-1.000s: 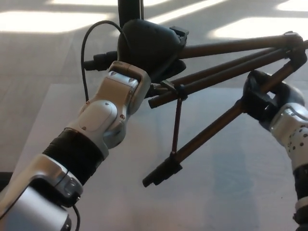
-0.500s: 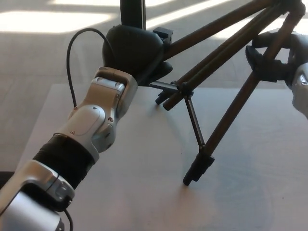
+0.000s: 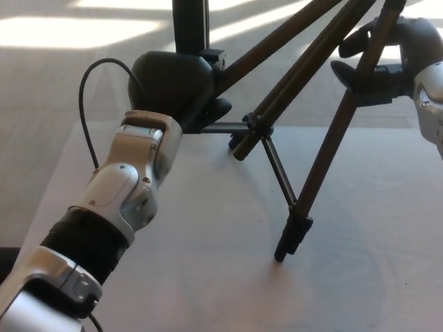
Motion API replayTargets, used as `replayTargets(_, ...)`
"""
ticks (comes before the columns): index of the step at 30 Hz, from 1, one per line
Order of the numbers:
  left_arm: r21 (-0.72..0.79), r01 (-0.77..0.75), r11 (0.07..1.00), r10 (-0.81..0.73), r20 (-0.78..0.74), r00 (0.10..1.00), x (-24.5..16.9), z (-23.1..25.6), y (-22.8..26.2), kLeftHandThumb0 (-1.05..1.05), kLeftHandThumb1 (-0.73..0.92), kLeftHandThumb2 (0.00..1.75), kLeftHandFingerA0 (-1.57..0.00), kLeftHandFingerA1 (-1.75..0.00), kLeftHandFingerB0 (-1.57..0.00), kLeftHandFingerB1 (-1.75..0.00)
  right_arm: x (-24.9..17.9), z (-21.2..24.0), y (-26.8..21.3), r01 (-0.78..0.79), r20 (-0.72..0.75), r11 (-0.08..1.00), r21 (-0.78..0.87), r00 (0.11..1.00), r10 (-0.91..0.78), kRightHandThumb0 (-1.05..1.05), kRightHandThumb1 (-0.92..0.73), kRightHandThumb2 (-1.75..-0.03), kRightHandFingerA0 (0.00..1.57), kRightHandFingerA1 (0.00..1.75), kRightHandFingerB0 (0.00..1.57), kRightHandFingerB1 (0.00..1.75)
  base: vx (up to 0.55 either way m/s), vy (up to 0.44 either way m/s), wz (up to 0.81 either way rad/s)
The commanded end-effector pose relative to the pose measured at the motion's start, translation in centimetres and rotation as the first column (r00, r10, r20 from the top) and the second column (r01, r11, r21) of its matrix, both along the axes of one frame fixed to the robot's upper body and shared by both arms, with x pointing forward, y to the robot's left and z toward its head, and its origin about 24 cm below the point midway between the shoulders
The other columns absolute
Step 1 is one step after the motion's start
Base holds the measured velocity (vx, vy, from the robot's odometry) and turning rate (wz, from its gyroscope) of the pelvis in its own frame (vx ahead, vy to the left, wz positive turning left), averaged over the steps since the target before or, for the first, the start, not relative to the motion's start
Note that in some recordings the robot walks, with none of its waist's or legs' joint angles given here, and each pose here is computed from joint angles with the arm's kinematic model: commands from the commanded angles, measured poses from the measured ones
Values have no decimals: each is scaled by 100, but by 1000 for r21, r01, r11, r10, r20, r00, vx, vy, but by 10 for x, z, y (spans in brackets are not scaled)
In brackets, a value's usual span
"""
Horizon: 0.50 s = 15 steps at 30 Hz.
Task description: Use both hands of the robot to pick up the tripod lying in the middle of the desk and make it stand upright on the desk
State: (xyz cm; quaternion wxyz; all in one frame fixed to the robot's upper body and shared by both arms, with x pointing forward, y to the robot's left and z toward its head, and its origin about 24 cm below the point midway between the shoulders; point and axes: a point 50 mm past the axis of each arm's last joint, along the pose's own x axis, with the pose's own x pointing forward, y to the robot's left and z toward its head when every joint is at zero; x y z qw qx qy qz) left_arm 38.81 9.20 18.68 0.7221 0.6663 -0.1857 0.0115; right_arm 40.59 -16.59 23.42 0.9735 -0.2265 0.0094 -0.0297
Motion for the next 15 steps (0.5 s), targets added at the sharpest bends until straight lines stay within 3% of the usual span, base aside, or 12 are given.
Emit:
replayTargets(1,-112,39,993,-50,-101,994,-19,-40,-18,-14,53,81,-90,-175,-69,-166,-20,101,48,15,350,841,-541,913,209,-26,-43,-120,116,152,95,115,0,0,0)
replayTargets(2,-114,39,993,-51,-101,994,-19,-41,-18,-14,53,81,-90,-175,-69,-166,-20,100,49,11,349,836,-549,912,217,-26,-43,-120,116,152,95,115,0,0,0)
replayTargets(3,-140,36,990,-52,-113,992,-21,-45,-18,-14,54,87,-92,-175,-69,-167,-20,99,55,0,358,826,-563,902,244,-21,-42,-128,95,171,91,119,0,0,0)
replayTargets(4,-155,26,988,-46,-128,991,-21,-47,-18,-22,48,99,-120,-138,-101,-127,-20,99,58,-9,363,827,-563,896,257,-26,-38,-126,117,156,97,119,0,0,0)
replayTargets(5,-182,11,983,-38,-148,988,-23,-51,-18,-13,53,87,-92,-175,-72,-166,-20,97,63,-21,356,820,-572,894,272,-25,-37,-138,96,172,92,135,0,0,0)
replayTargets(7,-189,-3,982,-30,-170,985,-24,-55,-17,-14,55,81,-91,-175,-72,-161,-19,96,67,-19,346,804,-594,897,276,-25,-39,-134,100,166,91,129,0,0,0)
replayTargets(9,-214,-11,977,-31,-194,980,-27,-60,-18,-14,54,74,-90,-174,-75,-153,-19,94,71,-14,353,793,-609,890,287,-21,-36,-136,97,172,89,140,0,0,0)
replayTargets(10,-227,-22,974,-26,-206,978,-28,-62,-18,-16,54,76,-89,-175,-71,-158,-19,94,73,-12,356,789,-614,888,291,-23,-35,-137,98,175,88,144,0,0,0)
replayTargets(11,-262,-44,964,-17,-226,974,-30,-65,-19,-18,58,89,-88,-175,-69,-162,-19,92,76,-9,348,780,-626,892,290,-28,-48,-125,121,136,96,115,0,0,0)
replayTargets(13,-290,-58,955,-13,-238,971,-33,-68,-20,-18,58,89,-88,-175,-69,-162,-19,91,78,-5,340,771,-637,896,287,-28,-48,-125,121,136,96,115,0,0,0)
replayTargets(14,-303,-55,952,-20,-239,971,-34,-70,-21,-17,60,92,-86,-175,-68,-162,-19,91,80,-10,338,769,-640,894,293,-24,-37,-138,97,175,86,143,0,0,0)
replayTargets(15,-311,-55,949,-24,-246,969,-37,-74,-22,-16,57,91,-85,-175,-64,-165,-19,89,83,-19,337,772,-635,893,300,-26,-38,-137,99,175,87,144,0,0,0)
